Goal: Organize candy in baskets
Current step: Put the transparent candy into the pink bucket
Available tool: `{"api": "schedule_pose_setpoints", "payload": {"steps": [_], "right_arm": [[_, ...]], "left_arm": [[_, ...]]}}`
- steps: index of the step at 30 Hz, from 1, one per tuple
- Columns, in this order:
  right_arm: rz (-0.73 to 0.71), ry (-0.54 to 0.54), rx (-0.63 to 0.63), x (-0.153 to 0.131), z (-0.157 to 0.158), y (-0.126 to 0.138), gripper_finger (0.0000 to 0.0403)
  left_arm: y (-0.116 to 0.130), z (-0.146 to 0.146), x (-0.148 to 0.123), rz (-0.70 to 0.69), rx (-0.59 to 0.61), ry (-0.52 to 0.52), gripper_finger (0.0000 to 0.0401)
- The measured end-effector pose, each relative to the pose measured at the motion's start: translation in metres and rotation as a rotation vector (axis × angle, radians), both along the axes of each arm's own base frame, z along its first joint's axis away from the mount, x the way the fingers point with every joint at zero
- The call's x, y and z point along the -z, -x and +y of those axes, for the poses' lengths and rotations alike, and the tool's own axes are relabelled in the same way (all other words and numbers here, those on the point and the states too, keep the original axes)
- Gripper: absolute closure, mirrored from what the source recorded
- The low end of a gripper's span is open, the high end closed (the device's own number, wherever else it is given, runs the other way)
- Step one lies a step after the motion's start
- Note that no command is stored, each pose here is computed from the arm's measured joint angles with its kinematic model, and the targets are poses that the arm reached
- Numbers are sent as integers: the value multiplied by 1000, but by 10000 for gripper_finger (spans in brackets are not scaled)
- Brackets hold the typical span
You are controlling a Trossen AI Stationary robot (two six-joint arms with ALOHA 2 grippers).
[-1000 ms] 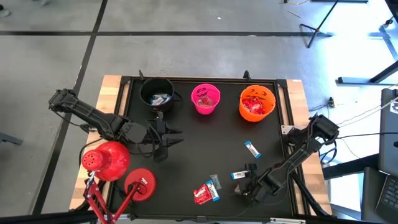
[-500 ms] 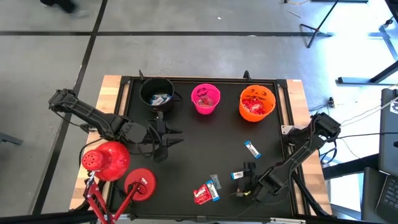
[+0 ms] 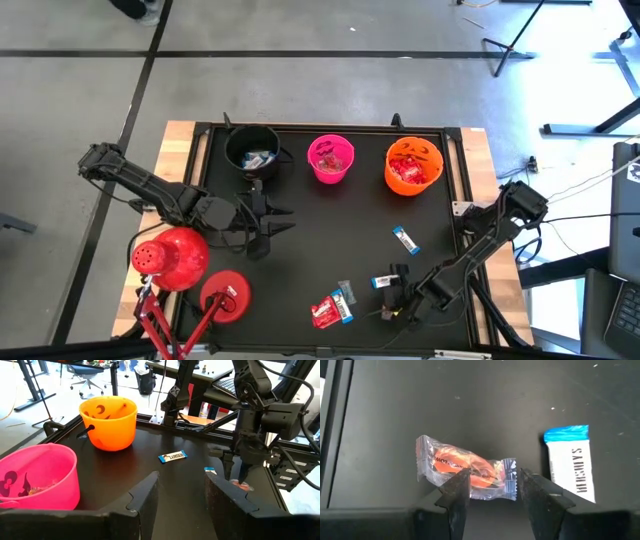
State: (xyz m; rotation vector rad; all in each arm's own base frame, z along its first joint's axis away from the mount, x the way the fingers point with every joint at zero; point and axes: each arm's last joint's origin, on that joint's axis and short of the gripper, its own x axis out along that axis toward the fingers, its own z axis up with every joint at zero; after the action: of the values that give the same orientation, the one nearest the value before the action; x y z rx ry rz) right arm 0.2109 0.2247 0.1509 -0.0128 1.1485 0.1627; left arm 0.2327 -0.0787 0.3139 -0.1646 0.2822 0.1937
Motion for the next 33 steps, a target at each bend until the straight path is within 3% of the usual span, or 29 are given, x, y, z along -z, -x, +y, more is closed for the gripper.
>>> {"api": "schedule_pose_setpoints", "payload": {"steps": [10,19,25,33], "right_arm": [[14,-6,24,10,-5,5,244],[5,9,2,9,-5,5,391],[-33,8,-4,-3,-5,3,387],[-207,36,-6,-42,-16,-17,400]], "left_arm": [[0,0,0,0,0,0,254],[0,0,0,0,0,0,254],[0,0,0,0,0,0,254],[0,0,0,0,0,0,254]]}}
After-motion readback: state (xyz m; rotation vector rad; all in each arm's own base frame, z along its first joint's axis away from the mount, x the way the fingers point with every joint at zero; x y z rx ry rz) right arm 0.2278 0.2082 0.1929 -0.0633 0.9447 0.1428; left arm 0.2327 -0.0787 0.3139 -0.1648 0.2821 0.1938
